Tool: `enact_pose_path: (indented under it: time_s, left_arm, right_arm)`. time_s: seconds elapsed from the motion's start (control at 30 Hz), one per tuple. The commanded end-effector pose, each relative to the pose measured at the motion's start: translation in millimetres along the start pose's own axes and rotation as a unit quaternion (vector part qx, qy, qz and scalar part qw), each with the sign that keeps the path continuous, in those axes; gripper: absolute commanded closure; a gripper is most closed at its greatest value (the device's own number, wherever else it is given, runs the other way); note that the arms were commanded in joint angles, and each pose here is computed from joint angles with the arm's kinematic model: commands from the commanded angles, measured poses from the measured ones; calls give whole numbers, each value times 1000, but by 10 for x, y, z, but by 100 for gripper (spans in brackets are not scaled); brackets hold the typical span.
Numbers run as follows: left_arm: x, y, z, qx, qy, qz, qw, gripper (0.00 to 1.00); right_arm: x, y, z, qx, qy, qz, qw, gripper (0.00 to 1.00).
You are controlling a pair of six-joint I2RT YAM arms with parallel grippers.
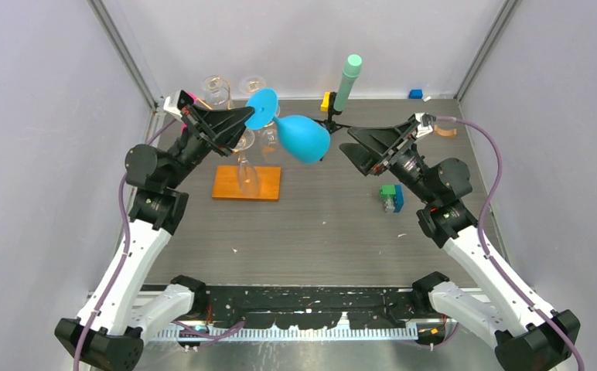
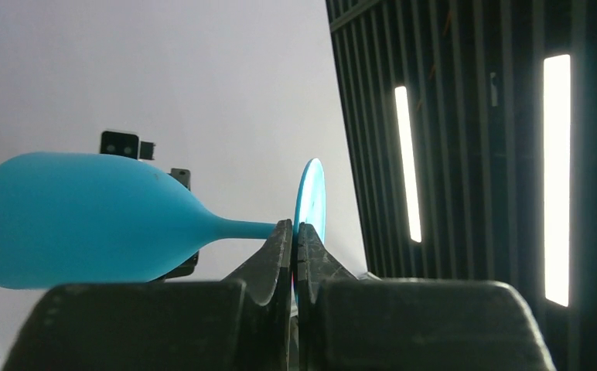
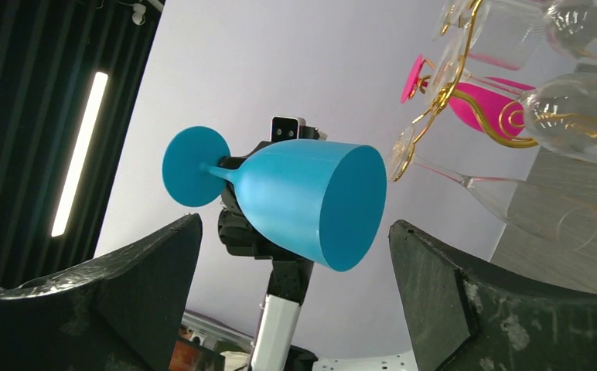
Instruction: Take the wine glass off the wine glass rack
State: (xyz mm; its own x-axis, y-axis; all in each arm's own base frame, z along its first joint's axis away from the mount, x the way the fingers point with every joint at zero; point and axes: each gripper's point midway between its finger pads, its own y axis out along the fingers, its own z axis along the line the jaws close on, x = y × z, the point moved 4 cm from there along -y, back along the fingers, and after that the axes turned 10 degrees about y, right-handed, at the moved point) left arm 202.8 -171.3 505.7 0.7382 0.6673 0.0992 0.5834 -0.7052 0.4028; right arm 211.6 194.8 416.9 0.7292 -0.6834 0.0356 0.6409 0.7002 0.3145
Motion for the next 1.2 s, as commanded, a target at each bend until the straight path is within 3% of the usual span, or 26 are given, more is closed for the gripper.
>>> enact_pose_path:
  time_s: [0.0, 0.23, 0.37, 0.5, 0.53, 0.63, 0.73, 0.83, 0.93, 1.17]
  left_arm:
    - [-32, 32, -251, -78, -3, -17, 997, 100]
    - [-179, 52, -118, -99, -23, -15, 995, 100]
    - [-224, 63, -32, -104, -29, -18, 994, 100]
    - [-256, 38, 57, -105, -38, -29, 993, 100]
    - [-260, 34, 78, -104, -38, -32, 993, 100]
    - [-301, 52, 59, -107, -27, -30, 993, 100]
    - [-390, 102, 15, -111, -14, -7, 994, 98]
    - [-422, 109, 40, -109, -11, -1, 994, 80]
    - [-415, 93, 60, -109, 8, -9, 994, 48]
    - [-404, 6, 90, -60, 95, -35, 993, 10]
  right_arm:
    - [-67, 7, 345, 55, -1, 7, 998, 4]
    - [-316, -50, 554, 85, -1, 66, 994, 10]
    - [-440, -98, 730, 146, 9, 105, 984, 15]
    - [-495, -158, 824, 187, 16, 129, 974, 33]
    - [-493, -164, 798, 189, 20, 129, 973, 44]
    - [-493, -255, 896, 233, 37, 131, 963, 58]
    - [-518, -262, 933, 242, 48, 148, 958, 82]
    - [-528, -240, 928, 231, 54, 156, 959, 99]
    - [-565, -229, 940, 213, 31, 162, 963, 100]
    - [-530, -201, 789, 52, -93, 115, 988, 100]
